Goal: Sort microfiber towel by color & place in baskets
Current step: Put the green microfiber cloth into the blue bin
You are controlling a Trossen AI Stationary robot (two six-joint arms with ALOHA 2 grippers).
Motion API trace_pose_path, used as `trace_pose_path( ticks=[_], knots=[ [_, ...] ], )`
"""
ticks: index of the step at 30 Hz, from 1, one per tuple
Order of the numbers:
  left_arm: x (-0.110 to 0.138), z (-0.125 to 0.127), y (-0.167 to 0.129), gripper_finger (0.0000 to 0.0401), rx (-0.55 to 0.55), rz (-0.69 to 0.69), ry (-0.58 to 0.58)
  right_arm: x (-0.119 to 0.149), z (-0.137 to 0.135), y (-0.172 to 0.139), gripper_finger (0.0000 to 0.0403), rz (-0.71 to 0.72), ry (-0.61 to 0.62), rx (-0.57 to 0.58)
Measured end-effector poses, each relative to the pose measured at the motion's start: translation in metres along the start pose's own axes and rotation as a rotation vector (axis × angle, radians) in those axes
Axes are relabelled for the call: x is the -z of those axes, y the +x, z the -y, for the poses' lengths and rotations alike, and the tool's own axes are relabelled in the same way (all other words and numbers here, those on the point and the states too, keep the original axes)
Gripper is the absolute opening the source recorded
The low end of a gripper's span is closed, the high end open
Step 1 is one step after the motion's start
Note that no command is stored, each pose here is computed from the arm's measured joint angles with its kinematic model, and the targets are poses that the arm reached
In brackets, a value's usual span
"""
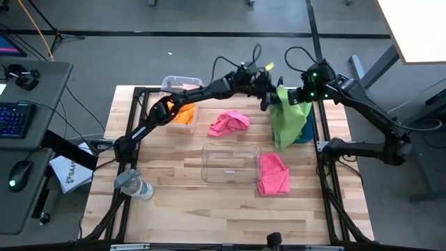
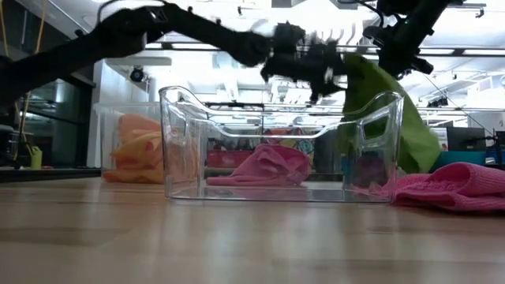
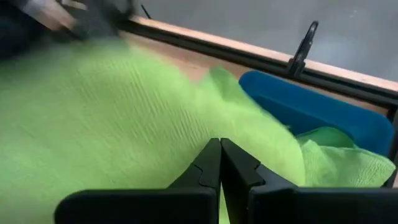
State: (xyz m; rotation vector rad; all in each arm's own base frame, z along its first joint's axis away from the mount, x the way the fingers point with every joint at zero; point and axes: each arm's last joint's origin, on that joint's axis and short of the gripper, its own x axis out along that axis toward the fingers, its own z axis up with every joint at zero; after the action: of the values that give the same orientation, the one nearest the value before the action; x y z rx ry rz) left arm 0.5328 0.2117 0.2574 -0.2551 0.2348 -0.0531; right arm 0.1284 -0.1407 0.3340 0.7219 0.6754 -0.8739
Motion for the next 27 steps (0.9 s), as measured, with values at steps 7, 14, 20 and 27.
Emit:
trace_pose_path(
  ticks=[7, 14, 20, 27],
  knots=[
    [-0.001, 0.008, -0.02, 0.0234, -0.063, -0.208, -0.074, -0.002, 0.005, 0.002, 0.0, -0.023, 0.019, -0.033],
    [-0.035, 0.026, -0.081, 0.0234, -0.103, -0.4, -0.083, -0.001, 0.002, 0.021, 0.0, -0.176, -0.008, -0.141],
    [-0.093, 0.033, -0.166, 0.0234, -0.197, -0.349, -0.045, -0.007, -0.008, 0.062, 0.0, -0.278, -0.056, -0.175],
    [-0.134, 0.042, -0.258, 0.0234, -0.331, -0.266, -0.005, 0.004, -0.029, 0.12, 0.0, -0.453, -0.168, -0.172]
  ],
)
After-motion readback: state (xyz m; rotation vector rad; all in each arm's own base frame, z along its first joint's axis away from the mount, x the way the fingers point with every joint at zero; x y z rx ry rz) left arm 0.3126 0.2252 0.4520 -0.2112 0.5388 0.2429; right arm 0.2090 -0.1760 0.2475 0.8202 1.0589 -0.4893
